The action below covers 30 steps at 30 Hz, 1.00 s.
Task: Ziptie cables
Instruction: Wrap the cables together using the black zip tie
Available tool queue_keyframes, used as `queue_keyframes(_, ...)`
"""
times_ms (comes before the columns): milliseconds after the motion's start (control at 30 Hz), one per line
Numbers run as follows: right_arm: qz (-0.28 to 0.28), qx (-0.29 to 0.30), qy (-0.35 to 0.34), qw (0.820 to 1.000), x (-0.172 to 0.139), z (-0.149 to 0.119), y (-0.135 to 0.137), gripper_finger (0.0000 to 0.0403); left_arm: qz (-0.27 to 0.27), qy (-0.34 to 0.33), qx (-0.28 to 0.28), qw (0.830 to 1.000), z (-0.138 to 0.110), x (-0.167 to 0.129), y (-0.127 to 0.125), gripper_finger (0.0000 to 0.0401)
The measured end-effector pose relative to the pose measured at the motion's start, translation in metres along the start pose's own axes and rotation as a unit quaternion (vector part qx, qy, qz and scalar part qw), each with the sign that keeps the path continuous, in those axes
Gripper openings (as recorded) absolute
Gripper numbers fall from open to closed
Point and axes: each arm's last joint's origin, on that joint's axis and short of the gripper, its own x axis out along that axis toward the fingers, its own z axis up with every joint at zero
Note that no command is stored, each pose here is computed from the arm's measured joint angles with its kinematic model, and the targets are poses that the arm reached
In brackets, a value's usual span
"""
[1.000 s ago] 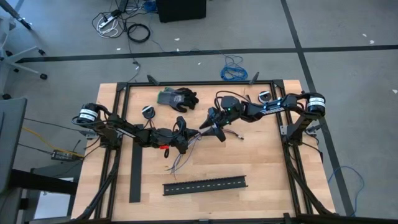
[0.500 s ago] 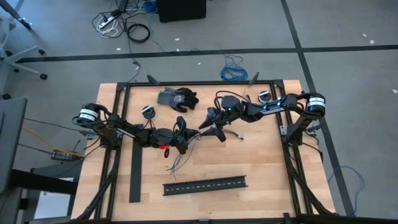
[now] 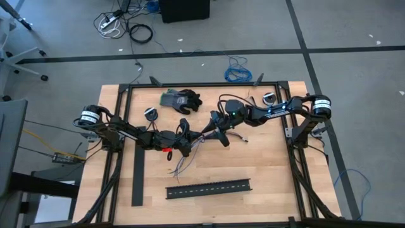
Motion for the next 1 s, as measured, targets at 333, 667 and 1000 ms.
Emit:
queue_keyframes(333, -0.004, 0.001, 0.002, 1.0, 0.0002, -0.0006, 0.0, 0.0126, 0.001, 0.001, 0.0, 1.0, -0.0004, 0.0002, 0.0004, 0.0)
queue_keyframes(667, -0.005, -0.003, 0.003, 1.0, 0.0021, -0.0012, 0.0034, 0.0118, 0.003, 0.005, -0.013, 1.0, -0.003, 0.0016, 0.0021, 0.0)
queue_keyframes(1000, -0.029, 0.0, 0.008, 1.0, 0.002, -0.003, 0.0018, 0.008, 0.003, 0.006, -0.014, 1.0, -0.0032, 0.0017, 0.002, 0.0)
